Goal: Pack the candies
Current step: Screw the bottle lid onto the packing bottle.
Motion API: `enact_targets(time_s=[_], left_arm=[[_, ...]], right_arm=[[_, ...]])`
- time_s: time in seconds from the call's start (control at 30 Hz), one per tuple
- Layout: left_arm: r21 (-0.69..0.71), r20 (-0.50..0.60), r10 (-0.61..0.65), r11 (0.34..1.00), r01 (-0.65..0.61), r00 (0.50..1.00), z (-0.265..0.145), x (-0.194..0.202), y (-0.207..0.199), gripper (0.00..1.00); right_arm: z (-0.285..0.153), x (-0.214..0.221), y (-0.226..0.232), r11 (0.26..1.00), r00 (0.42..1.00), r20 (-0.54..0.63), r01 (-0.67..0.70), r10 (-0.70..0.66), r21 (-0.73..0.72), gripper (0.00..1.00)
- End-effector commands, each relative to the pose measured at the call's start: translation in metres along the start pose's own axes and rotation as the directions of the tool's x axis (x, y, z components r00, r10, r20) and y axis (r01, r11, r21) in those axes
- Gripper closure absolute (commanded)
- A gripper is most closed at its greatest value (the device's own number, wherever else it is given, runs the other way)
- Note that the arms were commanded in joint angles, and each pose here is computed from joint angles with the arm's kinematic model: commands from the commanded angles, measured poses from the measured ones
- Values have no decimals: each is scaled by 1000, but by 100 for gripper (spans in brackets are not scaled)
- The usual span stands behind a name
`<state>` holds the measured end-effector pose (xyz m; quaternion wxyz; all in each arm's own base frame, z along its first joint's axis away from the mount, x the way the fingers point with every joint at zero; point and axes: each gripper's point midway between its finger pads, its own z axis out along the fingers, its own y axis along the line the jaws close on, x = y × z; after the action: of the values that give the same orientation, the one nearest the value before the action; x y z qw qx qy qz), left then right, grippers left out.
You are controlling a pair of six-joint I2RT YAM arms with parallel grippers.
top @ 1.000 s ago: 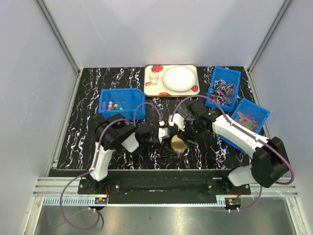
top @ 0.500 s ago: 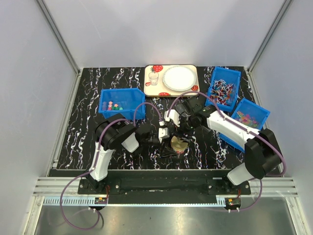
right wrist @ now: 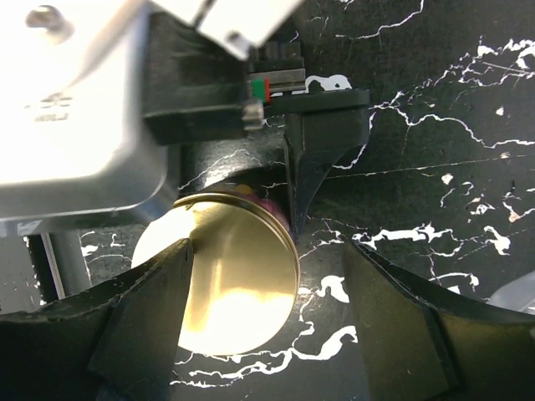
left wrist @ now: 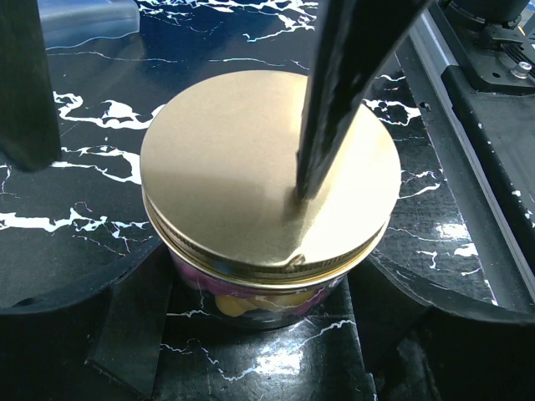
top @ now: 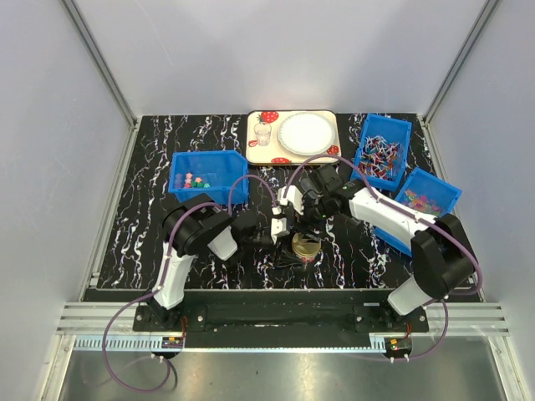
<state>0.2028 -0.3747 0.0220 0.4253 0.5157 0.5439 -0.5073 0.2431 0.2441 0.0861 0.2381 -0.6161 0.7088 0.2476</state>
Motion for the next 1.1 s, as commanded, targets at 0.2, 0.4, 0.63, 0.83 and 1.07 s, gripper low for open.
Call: enact_targets(time_s=[0.2,0.4,0.63,0.83,1.07], left_arm=[[-66,220,261,965,-252,940,0,-70,13,29],[-69,221,259,966,-250,940,0,-71,13,29],[-71,219,257,966,-247,941,0,-70,14,29],[-71,219,257,966,-247,941,0,-70,14,29],[-71,217,254,967,-245,942,0,-69,14,29]], right_arm=[[-1,0,8,1000,1000,7,11,-11,-14,38],[-15,15,14,998,998,-34,46,-45,33,39],[-24,34,26,999,998,-62,28,-26,32,42],[-31,36,34,1000,998,-61,28,-27,14,43],[-42,15,24,995,995,12,97,-98,39,37]])
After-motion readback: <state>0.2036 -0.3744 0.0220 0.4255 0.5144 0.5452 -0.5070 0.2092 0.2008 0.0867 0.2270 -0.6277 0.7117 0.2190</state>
